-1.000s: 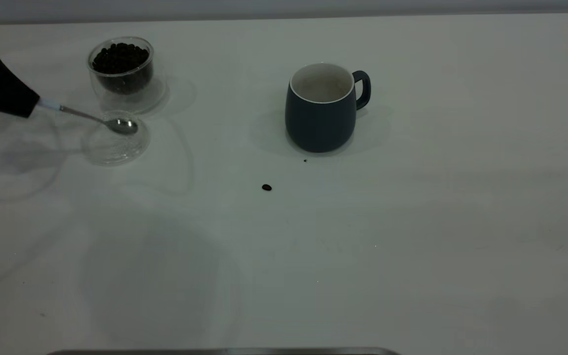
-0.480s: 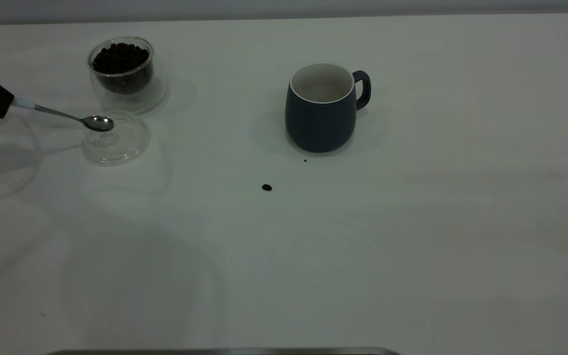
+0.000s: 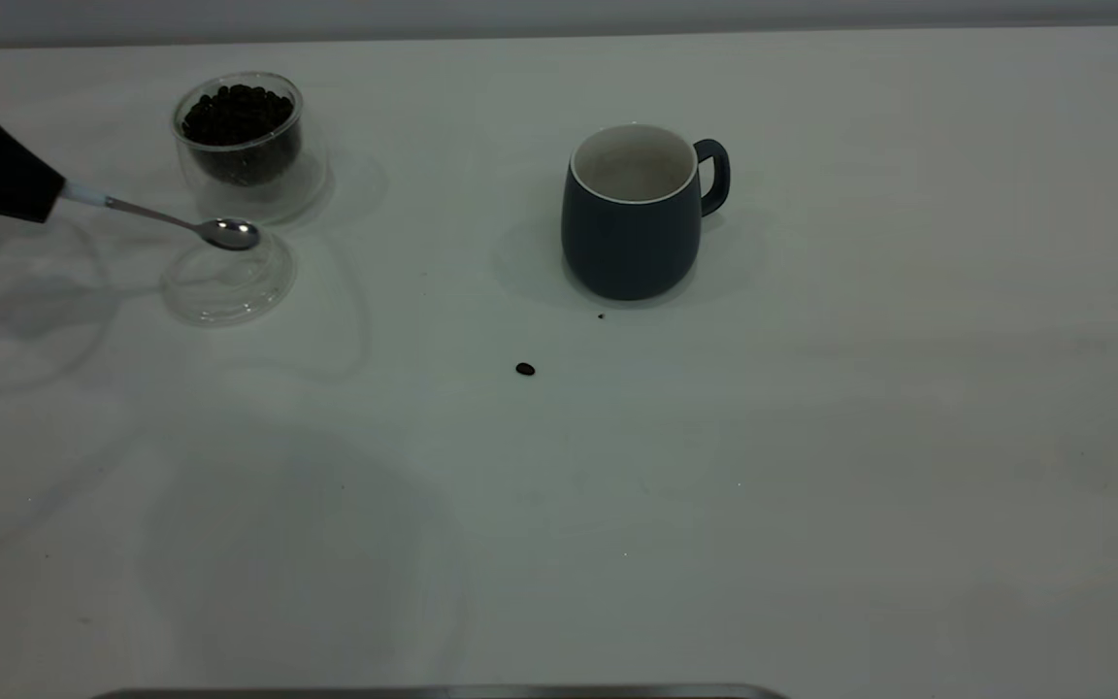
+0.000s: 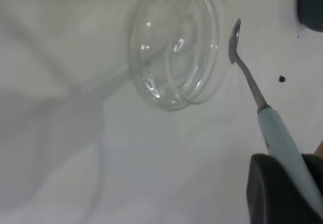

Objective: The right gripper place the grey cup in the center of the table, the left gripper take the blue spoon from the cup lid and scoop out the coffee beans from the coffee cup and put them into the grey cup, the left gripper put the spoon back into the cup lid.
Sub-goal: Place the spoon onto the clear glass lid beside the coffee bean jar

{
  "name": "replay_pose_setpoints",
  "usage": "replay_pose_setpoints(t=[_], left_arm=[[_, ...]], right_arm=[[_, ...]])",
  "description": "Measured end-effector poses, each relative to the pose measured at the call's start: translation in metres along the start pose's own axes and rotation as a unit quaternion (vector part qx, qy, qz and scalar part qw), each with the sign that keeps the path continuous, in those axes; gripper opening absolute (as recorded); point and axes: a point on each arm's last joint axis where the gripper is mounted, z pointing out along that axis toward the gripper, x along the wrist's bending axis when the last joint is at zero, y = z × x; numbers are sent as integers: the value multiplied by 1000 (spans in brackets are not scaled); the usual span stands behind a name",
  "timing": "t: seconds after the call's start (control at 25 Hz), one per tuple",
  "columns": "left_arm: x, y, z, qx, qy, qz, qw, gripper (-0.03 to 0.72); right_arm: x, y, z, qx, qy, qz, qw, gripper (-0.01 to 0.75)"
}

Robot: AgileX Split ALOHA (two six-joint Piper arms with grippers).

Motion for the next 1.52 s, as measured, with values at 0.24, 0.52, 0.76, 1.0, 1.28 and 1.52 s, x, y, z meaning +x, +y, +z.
replay_pose_setpoints(t=[0.24, 0.52, 0.76, 1.0, 1.28, 1.52], left_arm=[[-1, 1, 2, 2, 0, 2, 1000, 131], [1, 2, 2, -5, 11, 2, 1000, 131], [2, 3, 1, -11, 18, 2, 1000, 131], [5, 4, 2, -17, 25, 0, 1000, 131], [17, -1, 21, -4, 14, -15, 1000, 131], [23, -3, 31, -10, -11, -33, 999, 131]], right_arm=[[0, 0, 0, 0, 0, 0, 1000, 363], [0, 0, 0, 0, 0, 0, 1000, 363], [0, 0, 0, 0, 0, 0, 1000, 363], [0, 0, 0, 0, 0, 0, 1000, 363], [0, 0, 0, 0, 0, 0, 1000, 363], [0, 0, 0, 0, 0, 0, 1000, 363]])
